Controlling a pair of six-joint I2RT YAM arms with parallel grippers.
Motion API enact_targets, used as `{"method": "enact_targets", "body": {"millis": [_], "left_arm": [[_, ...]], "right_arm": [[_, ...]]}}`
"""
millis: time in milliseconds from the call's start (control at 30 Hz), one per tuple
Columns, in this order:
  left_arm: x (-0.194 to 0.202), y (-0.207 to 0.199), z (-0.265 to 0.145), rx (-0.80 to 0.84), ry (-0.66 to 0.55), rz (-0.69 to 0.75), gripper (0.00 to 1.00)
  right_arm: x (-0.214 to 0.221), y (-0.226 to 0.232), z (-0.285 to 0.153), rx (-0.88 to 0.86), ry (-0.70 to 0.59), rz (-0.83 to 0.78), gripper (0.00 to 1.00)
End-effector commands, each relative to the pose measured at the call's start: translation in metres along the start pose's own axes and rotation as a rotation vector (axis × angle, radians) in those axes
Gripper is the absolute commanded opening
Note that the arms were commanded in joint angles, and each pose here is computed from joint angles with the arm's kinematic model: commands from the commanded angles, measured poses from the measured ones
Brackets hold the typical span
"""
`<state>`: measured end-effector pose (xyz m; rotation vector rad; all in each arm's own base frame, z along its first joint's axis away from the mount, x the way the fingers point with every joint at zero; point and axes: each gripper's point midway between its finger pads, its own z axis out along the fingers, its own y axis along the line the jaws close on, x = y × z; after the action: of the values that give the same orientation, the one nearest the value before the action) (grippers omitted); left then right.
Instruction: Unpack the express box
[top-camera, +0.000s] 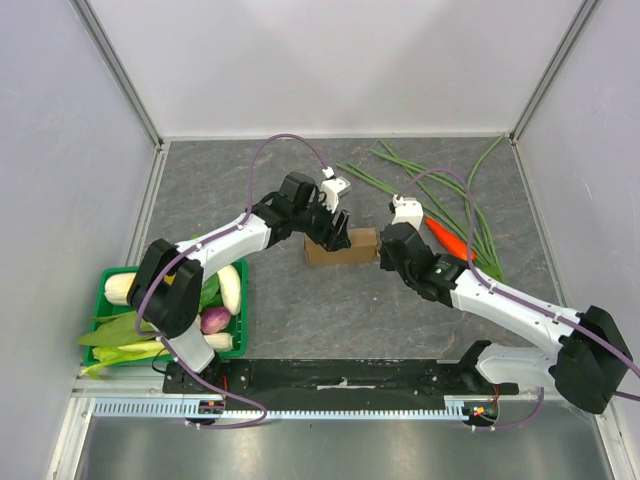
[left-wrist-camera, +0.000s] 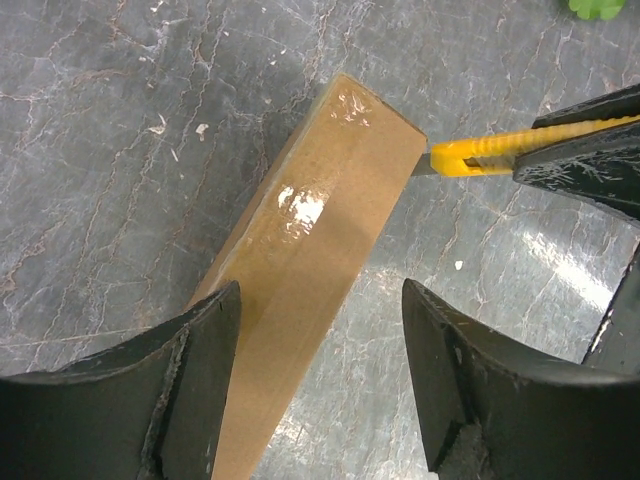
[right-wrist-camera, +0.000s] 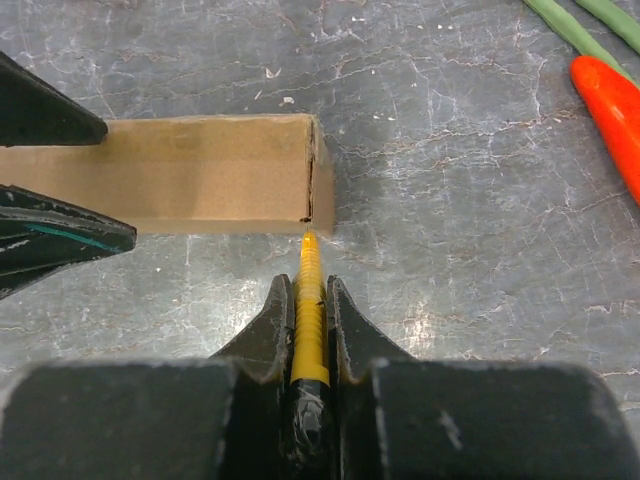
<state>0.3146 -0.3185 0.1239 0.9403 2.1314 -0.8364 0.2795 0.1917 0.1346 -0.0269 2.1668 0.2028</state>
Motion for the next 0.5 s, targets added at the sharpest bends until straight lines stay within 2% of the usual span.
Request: {"method": "enact_targets", "body": {"millis": [0, 233, 467], "left_arm": [[-0.028, -0.005, -0.014, -0.004, -0.050, 0.116, 0.73], [-0.036, -0.005, -0.008, -0.011, -0.032, 0.213, 0.79], [-0.032, -0.002, 0.009, -0.013, 0.029, 0.308, 0.82]], "right_arm": [[-0.016, 0.008, -0.013, -0.070, -0.052, 0.053, 0.00], [-0.025, 0.005, -0.042, -0.130, -0.066, 0.101, 0.00], [-0.029, 0.003, -0.046, -0.130, -0.069, 0.131, 0.00]]}}
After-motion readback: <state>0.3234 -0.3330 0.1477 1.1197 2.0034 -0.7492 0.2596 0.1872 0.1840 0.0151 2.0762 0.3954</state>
